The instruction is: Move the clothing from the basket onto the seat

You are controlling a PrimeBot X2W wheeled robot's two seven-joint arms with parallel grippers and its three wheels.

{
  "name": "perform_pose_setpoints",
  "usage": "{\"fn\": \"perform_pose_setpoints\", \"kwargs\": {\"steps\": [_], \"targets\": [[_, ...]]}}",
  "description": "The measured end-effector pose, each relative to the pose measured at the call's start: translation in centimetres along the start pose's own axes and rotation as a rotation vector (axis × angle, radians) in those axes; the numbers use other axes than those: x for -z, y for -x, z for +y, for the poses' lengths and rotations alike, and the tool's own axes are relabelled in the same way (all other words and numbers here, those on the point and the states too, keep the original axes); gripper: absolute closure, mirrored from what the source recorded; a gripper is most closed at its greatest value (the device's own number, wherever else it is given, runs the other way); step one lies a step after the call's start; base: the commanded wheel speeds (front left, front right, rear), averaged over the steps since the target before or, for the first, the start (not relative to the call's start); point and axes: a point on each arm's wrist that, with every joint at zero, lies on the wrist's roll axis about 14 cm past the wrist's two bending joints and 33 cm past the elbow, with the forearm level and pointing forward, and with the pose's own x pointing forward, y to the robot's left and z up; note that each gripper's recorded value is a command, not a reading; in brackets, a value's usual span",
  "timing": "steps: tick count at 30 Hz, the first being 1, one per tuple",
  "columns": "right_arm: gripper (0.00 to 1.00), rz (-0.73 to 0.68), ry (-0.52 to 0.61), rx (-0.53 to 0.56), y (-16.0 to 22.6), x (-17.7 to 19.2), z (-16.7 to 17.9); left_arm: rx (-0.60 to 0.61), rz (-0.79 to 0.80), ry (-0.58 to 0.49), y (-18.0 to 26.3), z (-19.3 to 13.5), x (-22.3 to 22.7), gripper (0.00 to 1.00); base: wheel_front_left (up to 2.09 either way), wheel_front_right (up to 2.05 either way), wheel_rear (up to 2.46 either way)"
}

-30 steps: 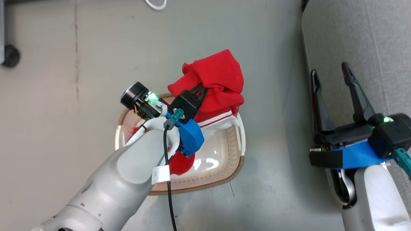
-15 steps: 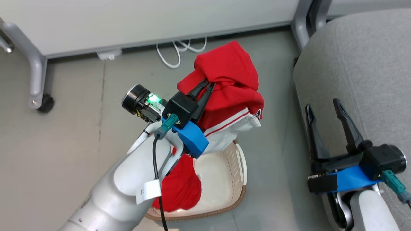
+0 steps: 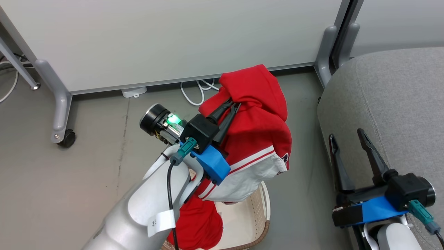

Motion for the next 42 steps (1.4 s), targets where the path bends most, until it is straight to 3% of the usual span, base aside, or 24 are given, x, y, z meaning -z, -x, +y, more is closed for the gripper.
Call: {"fn": "perform_pose_setpoints", "kwargs": {"steps": [7,15,24,31,32,33,42], "targets": [[0.0,-0.008,0.011,-0.057,-0.3,-0.3,1.8,0.002,-0.016,0.0,0.1,-0.3,-0.6,1.0,0.0,0.0,0.0],[0.0,-0.03,0.1,-0.244,-2.7,-0.8,6.0,0.0,-0.019,0.005,0.0,-0.2,-0.5,1.0,0.0,0.0,0.0],[0.0,0.05,0.269,-0.427,-5.3,2.3,9.2,0.005,-0.018,0.006,-0.1,-0.2,-0.3,1.0,0.0,0.0,0.0],[0.0,0.105,0.309,-0.494,-6.4,4.2,10.9,0.01,-0.023,0.005,-0.1,-0.3,-0.5,1.0,0.0,0.0,0.0],[0.6,0.112,0.3,-0.492,-6.5,4.3,11.0,0.01,-0.025,0.006,-0.1,-0.3,-0.5,1.0,0.0,0.0,0.0],[1.0,0.119,0.293,-0.491,-6.5,4.5,11.1,0.011,-0.027,0.006,-0.1,-0.4,-0.6,1.0,0.0,0.0,0.0],[1.0,0.118,0.26,-0.478,-7.1,4.3,11.1,0.007,-0.028,0.009,-0.2,-0.3,-0.6,1.0,0.0,0.0,0.0]]}}
